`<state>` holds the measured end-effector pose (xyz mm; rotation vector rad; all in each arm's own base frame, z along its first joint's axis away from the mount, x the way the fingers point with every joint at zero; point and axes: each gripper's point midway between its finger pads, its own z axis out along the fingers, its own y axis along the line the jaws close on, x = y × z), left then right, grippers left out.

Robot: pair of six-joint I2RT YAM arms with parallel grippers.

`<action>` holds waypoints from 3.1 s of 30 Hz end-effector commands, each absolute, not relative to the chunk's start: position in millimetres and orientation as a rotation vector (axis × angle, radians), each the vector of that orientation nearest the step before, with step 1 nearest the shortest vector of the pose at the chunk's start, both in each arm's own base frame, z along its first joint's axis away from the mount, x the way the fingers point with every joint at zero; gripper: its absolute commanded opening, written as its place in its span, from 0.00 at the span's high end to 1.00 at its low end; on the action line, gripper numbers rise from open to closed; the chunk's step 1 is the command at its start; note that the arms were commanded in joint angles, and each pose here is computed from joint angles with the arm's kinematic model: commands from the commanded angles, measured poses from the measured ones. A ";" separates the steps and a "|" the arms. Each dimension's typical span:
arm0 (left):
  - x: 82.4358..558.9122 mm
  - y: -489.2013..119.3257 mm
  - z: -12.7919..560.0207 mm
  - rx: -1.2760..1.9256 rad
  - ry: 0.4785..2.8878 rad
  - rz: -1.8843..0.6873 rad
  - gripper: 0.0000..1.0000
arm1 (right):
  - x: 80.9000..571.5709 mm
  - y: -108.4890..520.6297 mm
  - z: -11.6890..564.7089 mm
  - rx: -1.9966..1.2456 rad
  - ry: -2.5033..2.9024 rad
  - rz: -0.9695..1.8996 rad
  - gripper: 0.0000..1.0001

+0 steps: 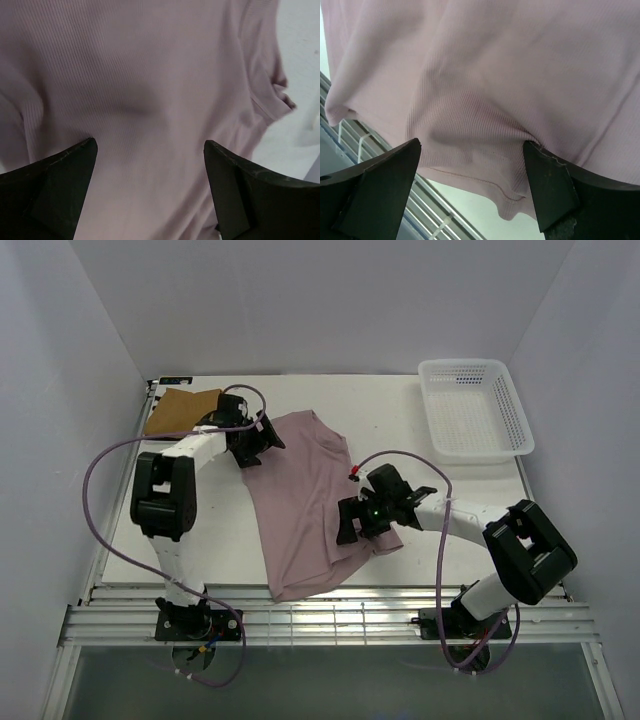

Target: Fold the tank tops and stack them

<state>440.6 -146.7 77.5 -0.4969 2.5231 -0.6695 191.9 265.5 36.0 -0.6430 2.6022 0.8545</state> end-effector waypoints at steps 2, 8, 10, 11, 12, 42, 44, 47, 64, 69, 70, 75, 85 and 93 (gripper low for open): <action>458.9 -150.4 44.3 -0.501 2.584 -0.661 0.02 | 205.1 225.6 7.8 -0.643 2.703 0.708 0.10; 419.5 -139.6 3.7 -0.641 2.708 -0.569 0.02 | 242.3 198.0 13.3 -0.546 2.715 0.629 0.10; 377.1 -128.2 -15.7 -0.742 2.791 -0.483 0.02 | 254.4 182.0 16.0 -0.482 2.728 0.594 0.10; 366.6 -125.4 -3.1 -0.809 2.762 -0.478 0.02 | 259.9 177.2 18.2 -0.460 2.723 0.586 0.10; 349.3 -124.4 -3.5 -0.856 2.770 -0.475 0.02 | 267.6 167.5 18.9 -0.410 2.726 0.579 0.10; 367.1 -47.3 109.6 -0.811 2.501 -0.039 0.02 | 321.7 141.5 140.0 -0.260 2.370 0.515 0.10; 376.4 -49.5 104.8 -0.754 2.513 -0.058 0.02 | 322.5 139.8 134.7 -0.251 2.388 0.511 0.10; 384.0 -50.8 88.3 -0.718 2.560 -0.075 0.02 | 322.9 138.8 128.1 -0.245 2.408 0.508 0.10; 395.0 -48.7 46.1 -0.682 2.659 -0.049 0.49 | 322.0 133.0 116.3 -0.239 2.447 0.480 0.10; 398.9 -49.0 49.2 -0.674 2.648 -0.054 0.77 | 324.8 130.5 103.9 -0.212 2.488 0.455 0.10; 398.9 -49.2 49.2 -0.673 2.649 -0.056 0.89 | 326.4 128.8 102.3 -0.187 2.495 0.448 0.10; 396.7 -44.6 53.6 -0.687 2.628 -0.029 1.00 | 336.6 121.7 83.3 -0.093 2.557 0.442 0.10; 392.7 -45.5 53.3 -0.694 2.627 -0.040 1.00 | 365.8 129.9 64.8 -0.095 2.582 0.521 0.10; 392.1 -44.6 54.3 -0.696 2.622 -0.036 1.00 | 375.6 129.7 53.6 -0.074 2.607 0.517 0.10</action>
